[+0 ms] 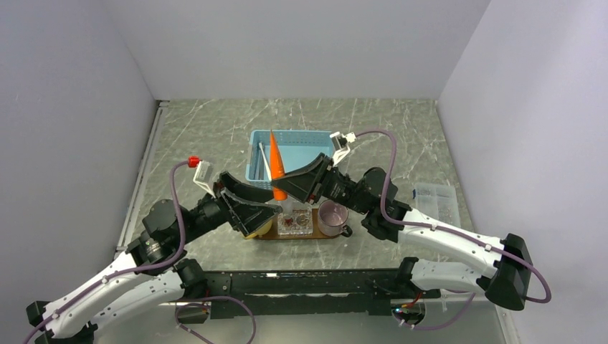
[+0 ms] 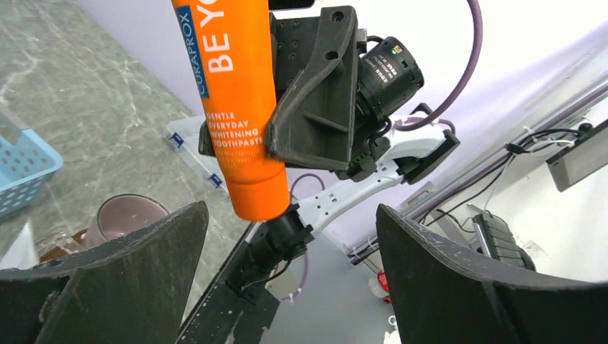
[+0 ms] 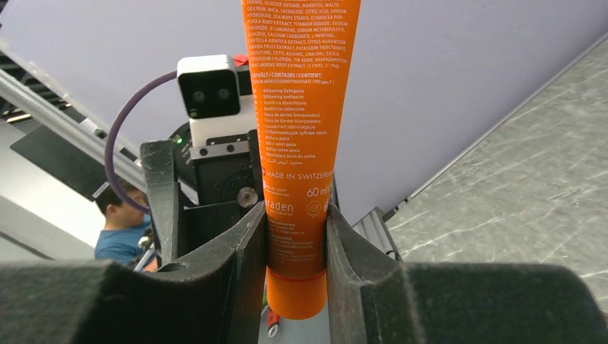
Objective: Prepare toiletry sets of a toothbrush and toothpaste on the tray
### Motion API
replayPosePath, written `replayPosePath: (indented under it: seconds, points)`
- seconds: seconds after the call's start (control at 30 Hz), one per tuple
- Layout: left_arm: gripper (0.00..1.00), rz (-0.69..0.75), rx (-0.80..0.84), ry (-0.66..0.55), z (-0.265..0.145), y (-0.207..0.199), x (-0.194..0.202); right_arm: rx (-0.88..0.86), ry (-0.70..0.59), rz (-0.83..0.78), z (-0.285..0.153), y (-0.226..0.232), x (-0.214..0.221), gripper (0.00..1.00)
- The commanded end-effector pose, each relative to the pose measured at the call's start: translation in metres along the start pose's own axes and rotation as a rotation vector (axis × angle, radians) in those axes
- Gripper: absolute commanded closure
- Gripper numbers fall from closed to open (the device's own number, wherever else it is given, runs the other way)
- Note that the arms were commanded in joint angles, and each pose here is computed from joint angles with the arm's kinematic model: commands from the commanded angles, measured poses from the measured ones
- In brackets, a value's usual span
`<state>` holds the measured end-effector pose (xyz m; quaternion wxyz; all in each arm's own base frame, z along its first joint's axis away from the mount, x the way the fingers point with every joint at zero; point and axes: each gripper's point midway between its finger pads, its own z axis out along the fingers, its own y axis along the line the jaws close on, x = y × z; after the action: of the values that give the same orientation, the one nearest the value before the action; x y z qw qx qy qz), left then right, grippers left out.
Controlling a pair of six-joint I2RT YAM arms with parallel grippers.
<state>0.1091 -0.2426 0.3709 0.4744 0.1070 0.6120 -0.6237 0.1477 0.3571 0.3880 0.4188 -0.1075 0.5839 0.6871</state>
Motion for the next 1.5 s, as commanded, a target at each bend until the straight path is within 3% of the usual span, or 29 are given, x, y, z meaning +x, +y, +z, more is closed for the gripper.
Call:
replayPosePath:
  seconds: [0.0,0.4,0.67,0.9,1.07,1.17,1.3,1.47]
  points:
    - [0.09,-0.036,0.110,-0.002,0.007,-0.025,-0.008,-0.171,-0.042,-0.008,-0.007,0.048,-0.013,0.78]
    - [0.26,-0.068,0.157,0.029,0.015,-0.028,0.001,-0.208,-0.046,-0.011,-0.011,0.059,-0.008,0.77]
    - [0.47,-0.073,0.179,0.051,0.018,-0.031,0.005,-0.207,-0.057,-0.002,-0.012,0.058,-0.007,0.76]
    - [0.57,-0.066,0.187,0.056,0.016,-0.032,0.006,-0.193,-0.078,0.005,-0.012,0.056,-0.009,0.75]
    - [0.74,-0.062,0.189,0.058,0.016,-0.032,0.006,-0.190,-0.064,0.006,-0.010,0.054,-0.005,0.74]
    - [0.81,-0.058,0.186,0.059,0.016,-0.032,0.006,-0.185,-0.063,0.004,-0.009,0.053,-0.005,0.71]
    - [1.00,-0.050,0.174,0.060,0.015,-0.030,0.006,-0.163,-0.057,-0.009,-0.009,0.050,-0.004,0.62]
    - [1.00,-0.042,0.144,0.070,0.013,-0.023,0.009,-0.120,-0.052,-0.046,-0.012,0.047,-0.007,0.44]
